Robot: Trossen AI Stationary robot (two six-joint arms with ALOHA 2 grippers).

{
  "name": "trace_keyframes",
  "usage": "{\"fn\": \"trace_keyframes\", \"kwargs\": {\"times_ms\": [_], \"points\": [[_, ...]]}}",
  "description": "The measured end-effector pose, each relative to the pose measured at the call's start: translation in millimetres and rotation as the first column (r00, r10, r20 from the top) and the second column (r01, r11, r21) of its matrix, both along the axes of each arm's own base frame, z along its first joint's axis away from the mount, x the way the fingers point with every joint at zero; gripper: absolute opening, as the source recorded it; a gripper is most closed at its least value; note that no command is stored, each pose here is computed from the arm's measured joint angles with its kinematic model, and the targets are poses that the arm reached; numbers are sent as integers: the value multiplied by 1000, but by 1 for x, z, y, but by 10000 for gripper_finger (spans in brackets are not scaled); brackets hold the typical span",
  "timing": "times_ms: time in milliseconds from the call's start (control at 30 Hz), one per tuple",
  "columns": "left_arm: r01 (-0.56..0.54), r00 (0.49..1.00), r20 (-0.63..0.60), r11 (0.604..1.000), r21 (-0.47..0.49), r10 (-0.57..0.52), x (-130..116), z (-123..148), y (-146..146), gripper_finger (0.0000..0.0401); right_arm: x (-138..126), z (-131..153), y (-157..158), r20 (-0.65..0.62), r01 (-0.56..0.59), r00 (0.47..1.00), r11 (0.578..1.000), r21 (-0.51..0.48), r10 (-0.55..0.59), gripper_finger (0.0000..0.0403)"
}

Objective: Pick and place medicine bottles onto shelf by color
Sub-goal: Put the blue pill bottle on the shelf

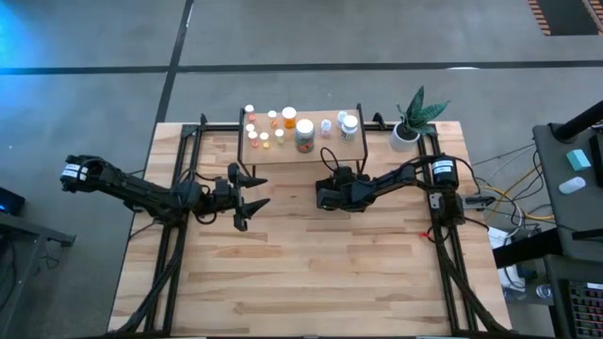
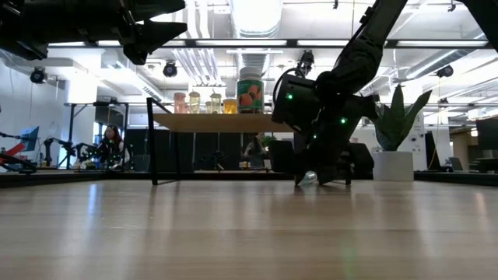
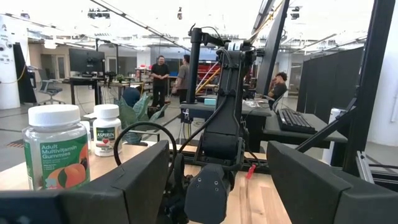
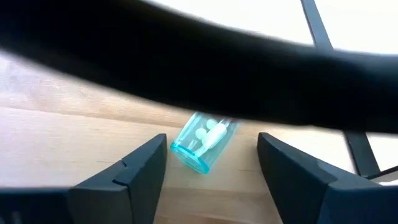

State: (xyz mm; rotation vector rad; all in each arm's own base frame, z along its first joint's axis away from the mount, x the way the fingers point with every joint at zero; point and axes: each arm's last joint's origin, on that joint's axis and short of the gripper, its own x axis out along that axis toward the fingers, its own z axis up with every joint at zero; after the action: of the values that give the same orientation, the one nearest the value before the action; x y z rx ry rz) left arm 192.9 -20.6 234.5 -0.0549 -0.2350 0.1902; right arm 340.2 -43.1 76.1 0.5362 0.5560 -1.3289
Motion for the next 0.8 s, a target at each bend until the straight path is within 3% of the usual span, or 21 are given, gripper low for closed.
{"fn": "trace_keyframes", "kwargs": {"times_ms": [267,800], "points": [[0,1000,-2,1000,1,0,0,0,0,254,1,0,7,-15,-34,999,999,-3,34,205],[0,1000,-1,1000,0,0,0,0,0,254,-1,-1,20,-66,-87,994,996,4,87,203]]}}
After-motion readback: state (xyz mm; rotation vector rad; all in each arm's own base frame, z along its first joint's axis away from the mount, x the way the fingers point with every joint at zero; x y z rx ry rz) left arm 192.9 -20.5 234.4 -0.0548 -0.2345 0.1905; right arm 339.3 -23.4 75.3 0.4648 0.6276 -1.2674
